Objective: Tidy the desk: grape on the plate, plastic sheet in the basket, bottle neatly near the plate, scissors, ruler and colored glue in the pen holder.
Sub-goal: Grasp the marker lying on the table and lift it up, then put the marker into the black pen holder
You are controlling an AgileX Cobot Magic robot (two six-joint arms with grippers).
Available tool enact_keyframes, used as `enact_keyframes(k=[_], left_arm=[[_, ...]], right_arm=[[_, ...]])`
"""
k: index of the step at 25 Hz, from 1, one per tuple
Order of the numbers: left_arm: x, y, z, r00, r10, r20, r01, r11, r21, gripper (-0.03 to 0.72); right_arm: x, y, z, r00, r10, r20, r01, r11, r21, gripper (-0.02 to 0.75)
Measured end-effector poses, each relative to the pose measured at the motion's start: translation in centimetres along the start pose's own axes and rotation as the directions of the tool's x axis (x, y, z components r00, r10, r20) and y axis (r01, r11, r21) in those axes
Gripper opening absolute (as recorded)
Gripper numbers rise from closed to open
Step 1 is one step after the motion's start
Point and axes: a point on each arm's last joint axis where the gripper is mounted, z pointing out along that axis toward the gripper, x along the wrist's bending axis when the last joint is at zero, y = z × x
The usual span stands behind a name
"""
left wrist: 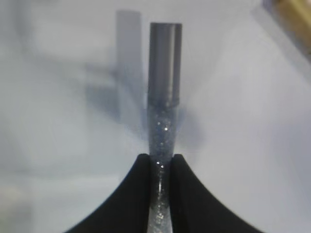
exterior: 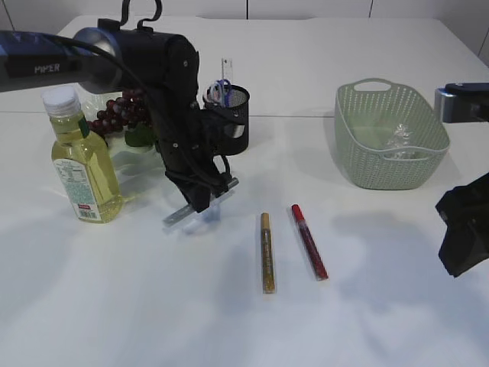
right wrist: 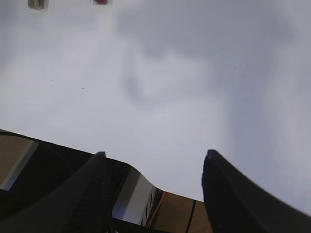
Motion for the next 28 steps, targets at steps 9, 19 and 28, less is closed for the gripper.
enact_keyframes(k=[9,19,28], left_arm=[[-3.0,0.7,-2.1,0.966,-0.255,0.048,0.257,0.966,-0.02,0.07],[-5.9,2.2,-1.9,0.949,-0.296,0.109,0.308,0.945,-0.113,0.07],[-6.1,-0.3,-2.5,0.925,-0.361,0.117,0.379,0.857,-0.35,0.07]], right_arm=[[0.0,0.0,0.0,1.0,-0.002,0.0,0.002,1.0,0.0,0.475],[0.0,0.0,0.0,1.0,-0.017,-0.002,0.017,1.0,0.0,0.475],[0.0,0.0,0.0,1.0,-0.021,-0.002,0.021,1.0,0.0,0.475]])
